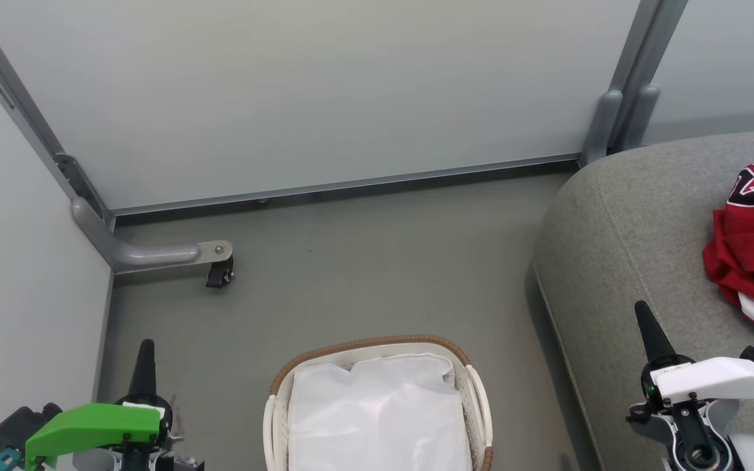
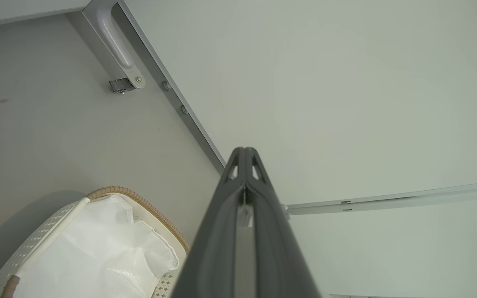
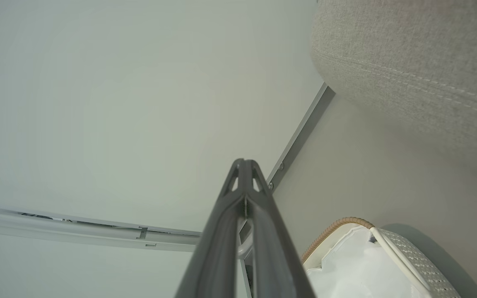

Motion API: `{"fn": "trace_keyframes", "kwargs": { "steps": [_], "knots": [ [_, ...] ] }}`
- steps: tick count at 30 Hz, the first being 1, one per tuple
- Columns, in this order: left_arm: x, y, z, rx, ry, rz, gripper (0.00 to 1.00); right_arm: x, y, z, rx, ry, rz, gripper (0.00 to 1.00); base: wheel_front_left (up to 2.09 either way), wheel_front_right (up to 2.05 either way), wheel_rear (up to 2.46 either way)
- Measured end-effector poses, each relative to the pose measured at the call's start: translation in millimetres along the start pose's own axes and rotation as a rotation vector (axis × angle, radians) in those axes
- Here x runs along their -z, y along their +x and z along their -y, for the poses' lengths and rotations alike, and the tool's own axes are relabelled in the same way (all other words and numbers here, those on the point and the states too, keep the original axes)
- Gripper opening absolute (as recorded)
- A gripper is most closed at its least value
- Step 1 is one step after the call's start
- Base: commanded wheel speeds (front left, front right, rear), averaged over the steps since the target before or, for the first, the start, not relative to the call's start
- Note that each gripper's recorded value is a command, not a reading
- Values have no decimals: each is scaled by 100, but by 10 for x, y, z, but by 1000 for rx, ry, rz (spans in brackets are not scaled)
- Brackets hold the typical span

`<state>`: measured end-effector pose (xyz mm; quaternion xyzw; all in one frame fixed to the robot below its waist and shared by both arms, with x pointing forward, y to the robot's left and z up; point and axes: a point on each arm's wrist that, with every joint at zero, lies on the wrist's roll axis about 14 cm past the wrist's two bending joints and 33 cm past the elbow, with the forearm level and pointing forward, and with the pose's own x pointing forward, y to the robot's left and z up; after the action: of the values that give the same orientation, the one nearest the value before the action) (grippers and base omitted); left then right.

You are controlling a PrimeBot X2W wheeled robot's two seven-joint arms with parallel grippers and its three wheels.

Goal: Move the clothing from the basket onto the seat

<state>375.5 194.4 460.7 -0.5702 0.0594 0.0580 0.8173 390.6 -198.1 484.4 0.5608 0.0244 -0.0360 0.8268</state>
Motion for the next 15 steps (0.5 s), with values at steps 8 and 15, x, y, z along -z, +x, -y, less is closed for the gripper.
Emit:
{"fn": "trace_keyframes", "kwargs": {
  "steps": [8, 15],
  "knots": [
    [-33, 14, 69, 24, -67, 1, 0, -12, -6, -27, -10, 72, -4, 0, 0, 0, 0],
    [-64, 22, 123, 46, -122, 4, 0, -24, -9, -54, -21, 130, -6, 0, 0, 0, 0]
  ]
}}
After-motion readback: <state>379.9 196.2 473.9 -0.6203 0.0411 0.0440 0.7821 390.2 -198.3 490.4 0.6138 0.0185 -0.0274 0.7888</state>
